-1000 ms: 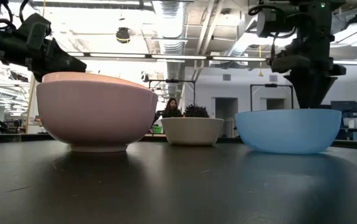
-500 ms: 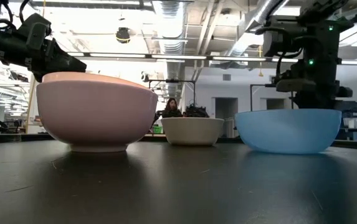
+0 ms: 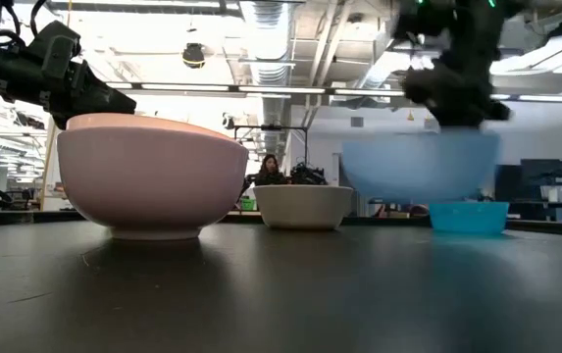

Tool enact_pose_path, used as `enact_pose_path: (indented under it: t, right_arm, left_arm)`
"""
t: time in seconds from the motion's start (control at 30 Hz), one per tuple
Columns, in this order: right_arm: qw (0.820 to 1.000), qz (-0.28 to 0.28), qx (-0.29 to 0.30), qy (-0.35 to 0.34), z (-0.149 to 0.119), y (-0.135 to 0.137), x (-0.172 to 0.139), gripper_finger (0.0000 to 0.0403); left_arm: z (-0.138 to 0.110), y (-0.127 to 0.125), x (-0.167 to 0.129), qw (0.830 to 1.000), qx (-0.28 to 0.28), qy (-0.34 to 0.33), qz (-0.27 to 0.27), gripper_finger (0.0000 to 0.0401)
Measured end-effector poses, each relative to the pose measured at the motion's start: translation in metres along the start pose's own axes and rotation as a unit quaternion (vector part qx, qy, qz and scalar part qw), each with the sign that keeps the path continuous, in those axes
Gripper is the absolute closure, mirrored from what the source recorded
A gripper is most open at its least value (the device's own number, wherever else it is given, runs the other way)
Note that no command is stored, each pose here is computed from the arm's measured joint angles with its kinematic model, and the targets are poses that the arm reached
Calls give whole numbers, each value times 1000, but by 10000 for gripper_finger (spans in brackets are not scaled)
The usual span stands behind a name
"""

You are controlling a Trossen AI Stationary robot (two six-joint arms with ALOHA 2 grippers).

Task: Nest bowls inside each other
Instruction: Stack the large blue bowl on top of the orange bowl

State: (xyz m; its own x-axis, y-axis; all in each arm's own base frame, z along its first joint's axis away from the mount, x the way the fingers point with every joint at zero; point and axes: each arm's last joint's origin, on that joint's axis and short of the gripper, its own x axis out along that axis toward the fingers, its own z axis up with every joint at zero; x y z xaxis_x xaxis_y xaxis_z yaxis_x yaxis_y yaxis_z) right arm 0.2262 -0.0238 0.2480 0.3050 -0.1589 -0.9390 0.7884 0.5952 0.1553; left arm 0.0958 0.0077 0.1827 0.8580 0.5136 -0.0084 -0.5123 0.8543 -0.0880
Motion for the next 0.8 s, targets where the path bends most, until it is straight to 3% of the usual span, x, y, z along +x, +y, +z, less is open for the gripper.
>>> enact_pose_path:
  t: [0.13,0.33,0.57,0.8]
  right_arm:
    - [996,52,-26,-65,20,17,-31,398]
    - [972,138,-76,-174,49,43,-56,400]
    - [953,181,-176,-170,78,99,-27,400]
    - [922,220,-267,-173,114,161,-4,401]
  left_arm:
    - [0,0,0,1000,0,0,0,261]
    - [0,0,0,1000,0,0,0,261]
    - [0,0,0,1000,-3,0,-1,261]
    - [0,0,0,1000,-4,0,-1,261]
